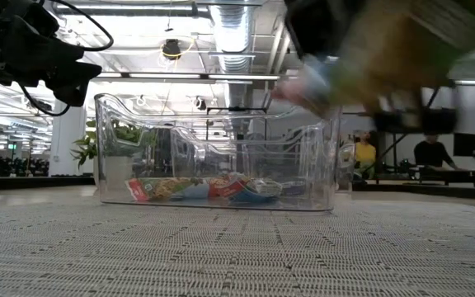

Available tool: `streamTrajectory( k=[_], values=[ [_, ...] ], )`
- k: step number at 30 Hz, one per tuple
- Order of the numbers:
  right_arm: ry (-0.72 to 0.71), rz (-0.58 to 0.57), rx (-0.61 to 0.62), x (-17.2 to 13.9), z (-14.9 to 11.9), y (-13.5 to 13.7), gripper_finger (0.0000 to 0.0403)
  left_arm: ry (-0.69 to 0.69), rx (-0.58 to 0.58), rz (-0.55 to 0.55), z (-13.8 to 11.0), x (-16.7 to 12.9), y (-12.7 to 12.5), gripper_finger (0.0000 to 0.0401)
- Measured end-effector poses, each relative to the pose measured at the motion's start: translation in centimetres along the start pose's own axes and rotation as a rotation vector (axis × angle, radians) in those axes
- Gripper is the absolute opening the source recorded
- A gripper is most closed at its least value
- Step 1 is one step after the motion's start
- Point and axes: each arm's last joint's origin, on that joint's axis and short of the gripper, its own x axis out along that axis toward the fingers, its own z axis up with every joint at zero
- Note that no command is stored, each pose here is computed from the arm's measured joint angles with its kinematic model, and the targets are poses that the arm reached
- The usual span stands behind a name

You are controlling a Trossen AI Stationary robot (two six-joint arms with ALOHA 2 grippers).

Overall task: Pick and place Granola Bars by type
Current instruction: Put the red granola bar into the bottom transparent bin

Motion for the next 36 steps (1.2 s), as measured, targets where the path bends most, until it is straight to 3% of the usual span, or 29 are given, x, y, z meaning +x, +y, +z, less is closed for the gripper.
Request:
streamTrajectory(
  k=[11,15,18,26,36],
  values=[
    [-0.272,0.403,-0.27,-2.1,5.8,2.6,0.0044,0.0,0.0,0.0,0.0,0.0,0.0,0.0168],
    [-0.396,0.576,-0.328,-3.8,8.1,3.4,0.0043,0.001,-0.003,0.0,0.0,0.0,0.0,0.0168],
    [-0.461,0.635,-0.338,-4.7,9.3,3.4,0.0044,0.0,0.002,0.0,0.0,0.0,0.0,0.0168],
    [-0.5,0.597,-0.38,-6.3,10.3,3.3,0.0044,0.0,-0.001,-0.001,0.0,0.0,0.0,0.0168],
    [-0.457,0.267,-0.451,-9.7,10.4,1.5,0.0044,0.0,0.0,-0.001,0.0,0.0,0.0,0.0168]
  ],
)
